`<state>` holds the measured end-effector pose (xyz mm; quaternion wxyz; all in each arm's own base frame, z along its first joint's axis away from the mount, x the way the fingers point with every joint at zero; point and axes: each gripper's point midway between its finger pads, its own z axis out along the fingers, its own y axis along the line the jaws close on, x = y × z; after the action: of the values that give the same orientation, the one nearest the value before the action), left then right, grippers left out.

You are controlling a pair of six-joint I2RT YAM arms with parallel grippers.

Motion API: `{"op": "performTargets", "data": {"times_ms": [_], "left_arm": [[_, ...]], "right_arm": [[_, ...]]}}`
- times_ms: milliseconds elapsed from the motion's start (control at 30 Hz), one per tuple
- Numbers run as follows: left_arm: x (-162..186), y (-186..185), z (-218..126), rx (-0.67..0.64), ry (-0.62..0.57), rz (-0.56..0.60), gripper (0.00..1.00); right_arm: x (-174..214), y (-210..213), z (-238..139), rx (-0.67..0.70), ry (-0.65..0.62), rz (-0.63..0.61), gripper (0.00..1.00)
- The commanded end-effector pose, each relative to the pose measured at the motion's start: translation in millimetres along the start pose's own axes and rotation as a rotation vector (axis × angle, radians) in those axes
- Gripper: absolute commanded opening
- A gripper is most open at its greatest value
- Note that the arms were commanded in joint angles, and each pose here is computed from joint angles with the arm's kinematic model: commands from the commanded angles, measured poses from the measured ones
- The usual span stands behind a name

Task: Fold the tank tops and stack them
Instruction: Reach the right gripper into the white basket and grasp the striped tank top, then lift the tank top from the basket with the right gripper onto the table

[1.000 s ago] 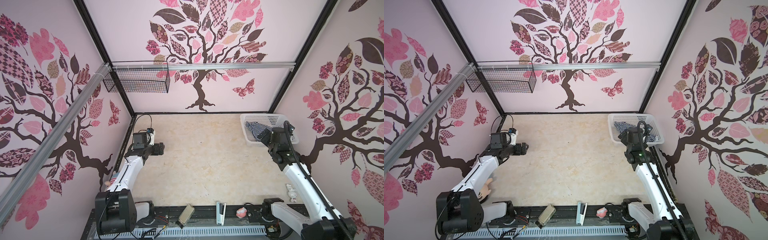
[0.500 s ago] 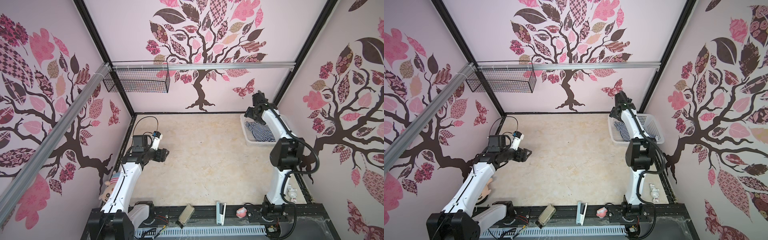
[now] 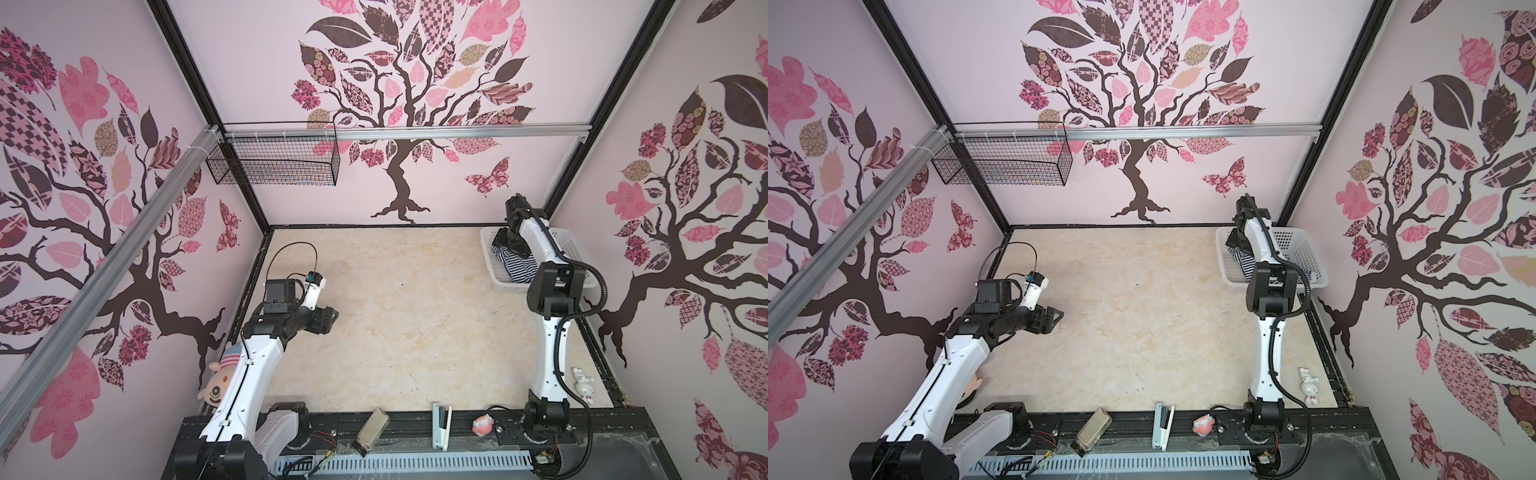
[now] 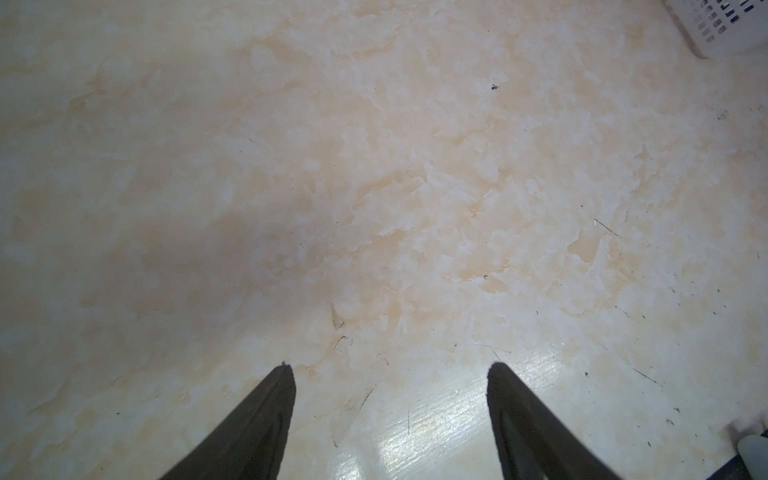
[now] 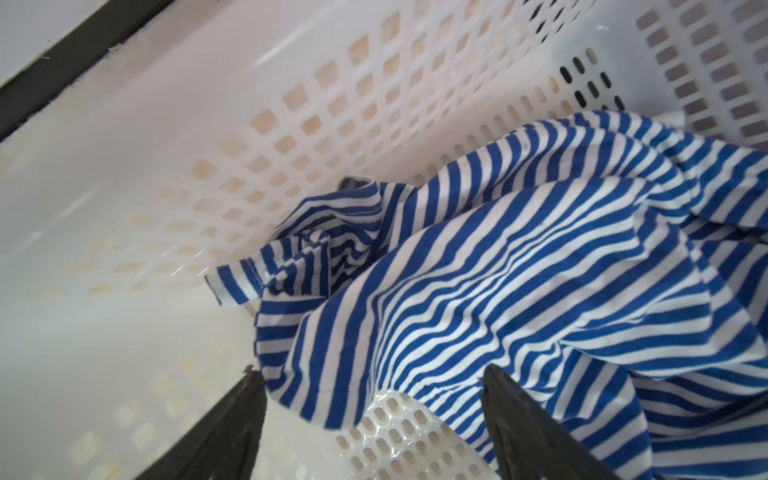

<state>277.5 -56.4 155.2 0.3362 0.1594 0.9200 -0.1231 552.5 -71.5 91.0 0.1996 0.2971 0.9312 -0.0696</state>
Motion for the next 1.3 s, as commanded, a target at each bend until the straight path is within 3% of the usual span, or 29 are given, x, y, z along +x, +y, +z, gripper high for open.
{"op": "performTargets", "data": {"times_ms": [0, 67, 133, 333, 400, 700, 800, 1000, 1167, 1267], "left_arm": [[3.1, -1.1, 1.6, 0.003, 0.005, 0.007, 0.77], [2.9, -1.4, 1.7, 0.004, 0.004, 0.005, 0.78], [1.9, -0.7, 2.1, 0.002, 0.001, 0.005, 0.77], [1.4, 1.6, 2.8, -0.010, 0.001, 0.003, 0.78], [1.4, 2.1, 2.6, -0.013, 0.000, 0.002, 0.78], [-4.7, 5.5, 2.4, -0.029, -0.018, -0.009, 0.78], [-7.6, 7.0, 2.2, -0.033, -0.023, -0.012, 0.78], [-15.7, 13.6, 0.7, -0.062, -0.037, -0.019, 0.79], [-24.4, 15.0, -3.6, -0.065, -0.058, -0.027, 0.80], [-27.7, 19.0, -6.4, -0.075, -0.074, -0.038, 0.81]], "right_arm": [[6.3, -3.2, 20.1, 0.023, 0.054, -0.021, 0.84], [4.4, -4.1, 25.4, 0.018, 0.064, -0.018, 0.83], [3.5, -3.3, 26.5, 0.011, 0.066, -0.018, 0.73], [0.8, -6.7, 11.5, 0.008, 0.059, -0.010, 0.00], [-1.8, -7.6, -4.8, -0.004, 0.049, 0.001, 0.00], [-31.6, -35.1, -161.6, -0.137, -0.219, 0.091, 0.00], [-40.5, -45.6, -219.9, -0.186, -0.316, 0.106, 0.00], [-56.0, -45.3, -374.0, -0.354, -0.579, 0.078, 0.00], [-23.3, -20.5, -502.1, -0.704, -0.772, -0.010, 0.00], [11.6, 0.5, -566.8, -0.996, -0.823, -0.114, 0.00]]}}
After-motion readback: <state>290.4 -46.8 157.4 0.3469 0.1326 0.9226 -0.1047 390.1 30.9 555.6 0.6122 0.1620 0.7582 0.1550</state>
